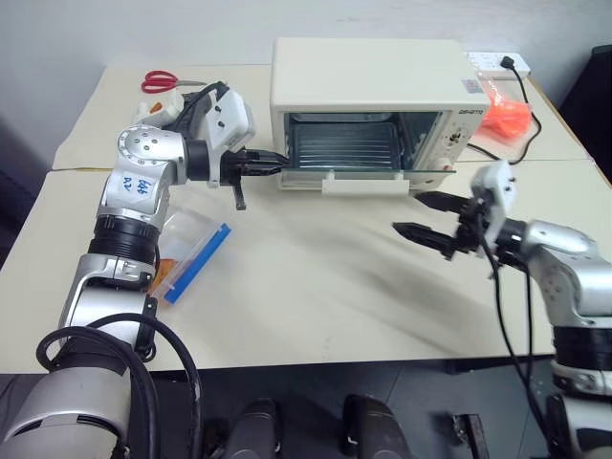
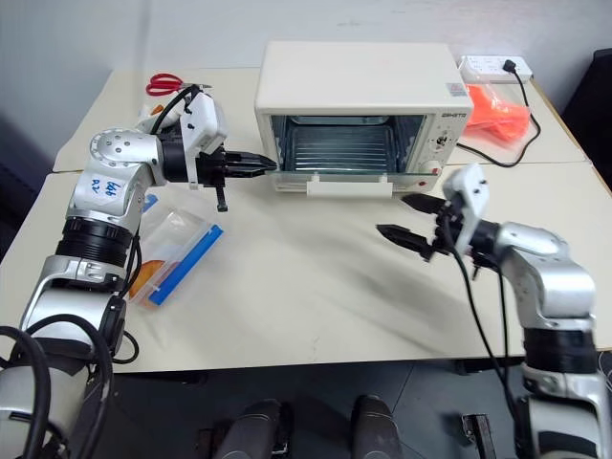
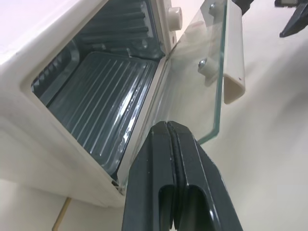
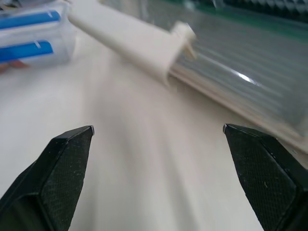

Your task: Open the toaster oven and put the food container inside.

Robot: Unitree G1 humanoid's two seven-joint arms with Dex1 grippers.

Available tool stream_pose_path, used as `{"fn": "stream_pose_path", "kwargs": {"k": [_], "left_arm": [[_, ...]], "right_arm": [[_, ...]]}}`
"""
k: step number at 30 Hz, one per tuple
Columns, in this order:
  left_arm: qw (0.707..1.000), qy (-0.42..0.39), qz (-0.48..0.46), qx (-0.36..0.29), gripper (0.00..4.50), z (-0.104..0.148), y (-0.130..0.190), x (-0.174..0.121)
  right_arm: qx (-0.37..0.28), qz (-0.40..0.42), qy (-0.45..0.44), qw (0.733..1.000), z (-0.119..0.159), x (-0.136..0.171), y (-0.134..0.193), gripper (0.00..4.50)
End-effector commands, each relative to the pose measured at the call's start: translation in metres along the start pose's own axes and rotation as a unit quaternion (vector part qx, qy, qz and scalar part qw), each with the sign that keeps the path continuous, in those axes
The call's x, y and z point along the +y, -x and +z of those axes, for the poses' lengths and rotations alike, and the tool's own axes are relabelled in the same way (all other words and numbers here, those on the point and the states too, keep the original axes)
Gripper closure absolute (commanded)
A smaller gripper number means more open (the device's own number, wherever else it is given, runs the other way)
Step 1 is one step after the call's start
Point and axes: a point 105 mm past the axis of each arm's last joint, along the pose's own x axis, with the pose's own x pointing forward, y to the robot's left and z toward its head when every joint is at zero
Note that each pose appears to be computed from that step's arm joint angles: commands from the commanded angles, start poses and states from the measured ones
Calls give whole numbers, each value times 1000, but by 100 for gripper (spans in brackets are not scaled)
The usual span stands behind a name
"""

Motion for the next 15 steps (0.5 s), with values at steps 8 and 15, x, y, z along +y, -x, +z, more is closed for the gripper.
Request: {"fn": "stream_pose_path", "kwargs": {"k": [8,15], "left_arm": [[997,-15,-71,39,448,-21,-14,-33],[991,-22,-71,111,448,-52,-27,-47]], "right_arm": [[3,59,20,998,34,44,46,0],[-26,64,23,997,50,54,41,0]]}}
